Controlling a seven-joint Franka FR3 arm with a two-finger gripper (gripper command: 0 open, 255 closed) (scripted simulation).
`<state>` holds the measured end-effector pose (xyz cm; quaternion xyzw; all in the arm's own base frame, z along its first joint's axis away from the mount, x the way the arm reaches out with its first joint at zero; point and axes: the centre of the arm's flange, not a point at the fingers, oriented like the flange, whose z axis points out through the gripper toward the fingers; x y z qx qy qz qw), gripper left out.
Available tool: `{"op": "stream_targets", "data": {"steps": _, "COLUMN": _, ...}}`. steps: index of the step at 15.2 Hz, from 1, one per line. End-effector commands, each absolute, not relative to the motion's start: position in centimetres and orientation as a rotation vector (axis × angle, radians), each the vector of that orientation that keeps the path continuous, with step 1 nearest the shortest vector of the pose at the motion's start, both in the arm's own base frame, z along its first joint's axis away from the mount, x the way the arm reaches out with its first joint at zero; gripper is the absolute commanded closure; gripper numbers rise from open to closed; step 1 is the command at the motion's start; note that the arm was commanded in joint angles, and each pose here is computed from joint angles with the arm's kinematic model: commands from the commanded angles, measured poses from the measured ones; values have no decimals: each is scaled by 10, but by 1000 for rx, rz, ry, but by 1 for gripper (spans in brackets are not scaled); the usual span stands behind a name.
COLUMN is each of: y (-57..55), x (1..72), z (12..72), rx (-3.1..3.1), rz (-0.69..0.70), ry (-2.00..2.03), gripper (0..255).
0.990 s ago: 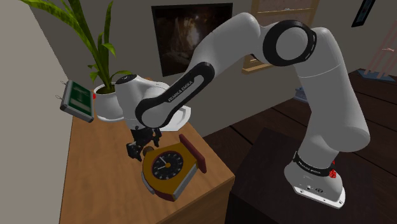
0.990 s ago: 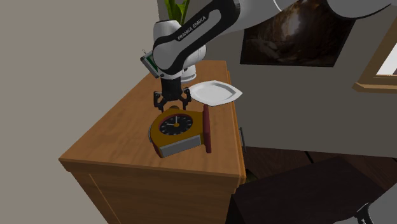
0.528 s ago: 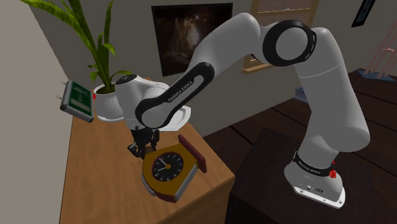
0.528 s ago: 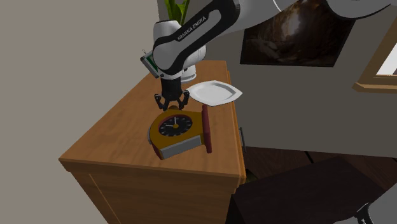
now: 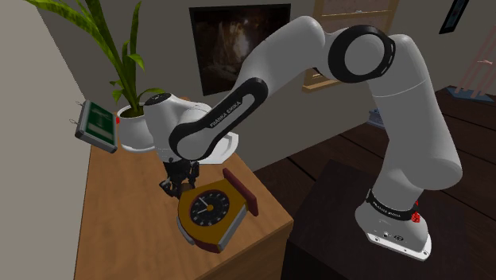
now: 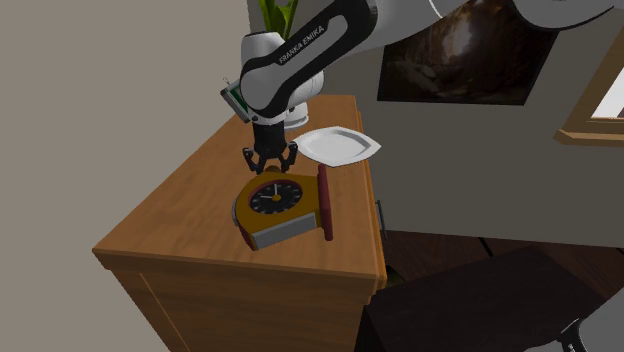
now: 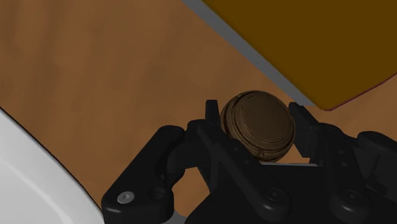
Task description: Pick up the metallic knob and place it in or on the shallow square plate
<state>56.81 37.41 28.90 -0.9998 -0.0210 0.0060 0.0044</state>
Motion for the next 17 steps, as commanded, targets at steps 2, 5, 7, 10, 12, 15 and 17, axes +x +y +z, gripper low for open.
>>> {"op": "stream_targets", "data": {"steps": 2, "y": 374, "x": 568, "z": 300, "rx": -3132, "rz": 19, "ry": -66, "gripper": 255}}
{"op": "stream_targets", "data": {"steps": 5, "y": 374, "x": 568, "z": 315, "rx": -3132, "rz": 19, "ry": -66, "gripper": 255}}
{"op": "stream_targets", "data": {"steps": 7, "y": 374, "x": 568, "z": 326, "rx": -3132, "rz": 19, "ry": -66, "gripper": 255}}
{"op": "stream_targets", "data": {"steps": 10, "y": 374, "x": 568, "z": 342, "rx": -3132, "rz": 19, "ry": -66, "gripper": 255}}
{"op": "stream_targets", "data": {"steps": 12, "y": 374, "x": 568, "z": 352, "rx": -3132, "rz": 19, "ry": -66, "gripper": 255}}
{"op": "stream_targets", "data": {"steps": 15, "y": 374, "x": 568, "z": 368, "rx": -3132, "rz": 19, "ry": -66, "gripper": 255}}
{"op": "stream_targets", "data": {"steps": 17, "y": 374, "x": 568, "z": 379, "rx": -3132, "rz": 19, "ry": -66, "gripper": 255}}
